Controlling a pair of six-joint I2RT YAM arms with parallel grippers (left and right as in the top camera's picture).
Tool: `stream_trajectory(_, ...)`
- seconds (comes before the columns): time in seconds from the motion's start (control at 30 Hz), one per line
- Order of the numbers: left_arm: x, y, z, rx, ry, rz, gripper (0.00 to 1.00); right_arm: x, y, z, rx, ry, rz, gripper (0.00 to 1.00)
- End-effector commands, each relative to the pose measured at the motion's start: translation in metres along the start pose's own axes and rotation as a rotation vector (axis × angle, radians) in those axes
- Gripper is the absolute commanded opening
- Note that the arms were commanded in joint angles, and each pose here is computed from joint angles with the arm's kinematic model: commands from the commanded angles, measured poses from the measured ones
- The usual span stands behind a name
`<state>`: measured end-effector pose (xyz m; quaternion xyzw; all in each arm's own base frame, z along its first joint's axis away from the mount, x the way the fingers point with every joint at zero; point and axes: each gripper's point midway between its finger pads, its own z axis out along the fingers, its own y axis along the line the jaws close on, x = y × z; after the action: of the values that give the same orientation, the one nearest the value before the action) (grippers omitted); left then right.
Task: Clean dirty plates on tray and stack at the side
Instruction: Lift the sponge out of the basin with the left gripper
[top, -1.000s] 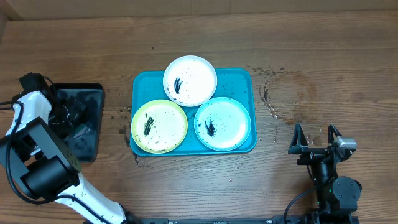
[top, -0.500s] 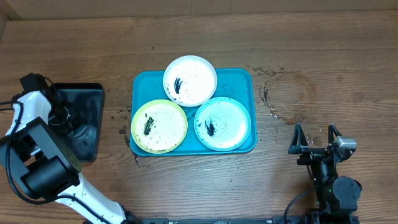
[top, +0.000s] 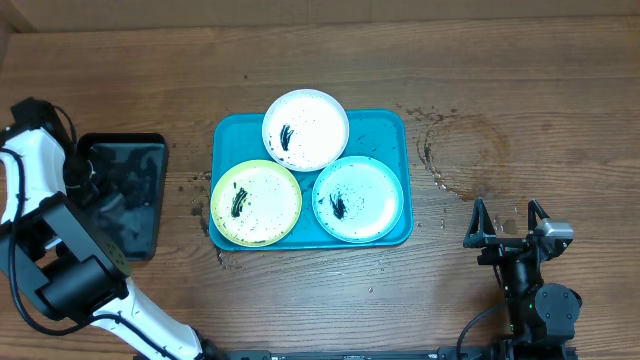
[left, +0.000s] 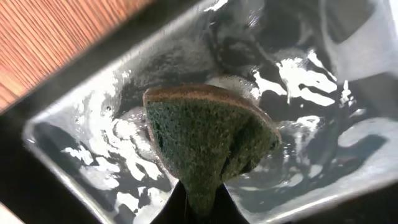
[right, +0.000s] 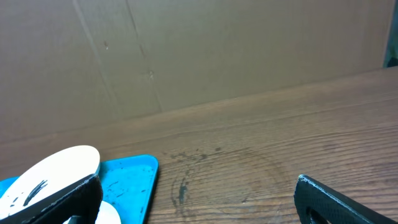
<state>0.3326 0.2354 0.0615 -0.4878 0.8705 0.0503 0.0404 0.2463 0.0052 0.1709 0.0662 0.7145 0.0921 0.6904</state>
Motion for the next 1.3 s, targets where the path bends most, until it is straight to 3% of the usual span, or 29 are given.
stream_trajectory(0.0,-0.012,-0.005,-0.010,-0.001,-0.035,0.004,0.04,0.002,-0.001,0.000,0.005,-0.005,-0.005,1.00)
stream_trajectory(0.4,0.011,-0.013,-0.035,0.059,0.091,0.012,0.04,0.002,-0.001,0.000,0.005,-0.005,-0.005,1.00)
stream_trajectory(0.77,0.017,-0.027,0.012,0.126,0.070,0.009,0.04,0.002,-0.001,0.000,0.005,-0.005,-0.005,1.00)
stream_trajectory(1.07,0.002,-0.043,-0.067,0.220,0.040,0.083,0.04,0.002,-0.001,0.000,0.005,-0.005,-0.005,1.00)
stream_trajectory(1.27,0.019,-0.060,-0.051,0.209,0.072,0.077,0.04,0.002,-0.001,0.000,0.005,-0.005,-0.005,1.00)
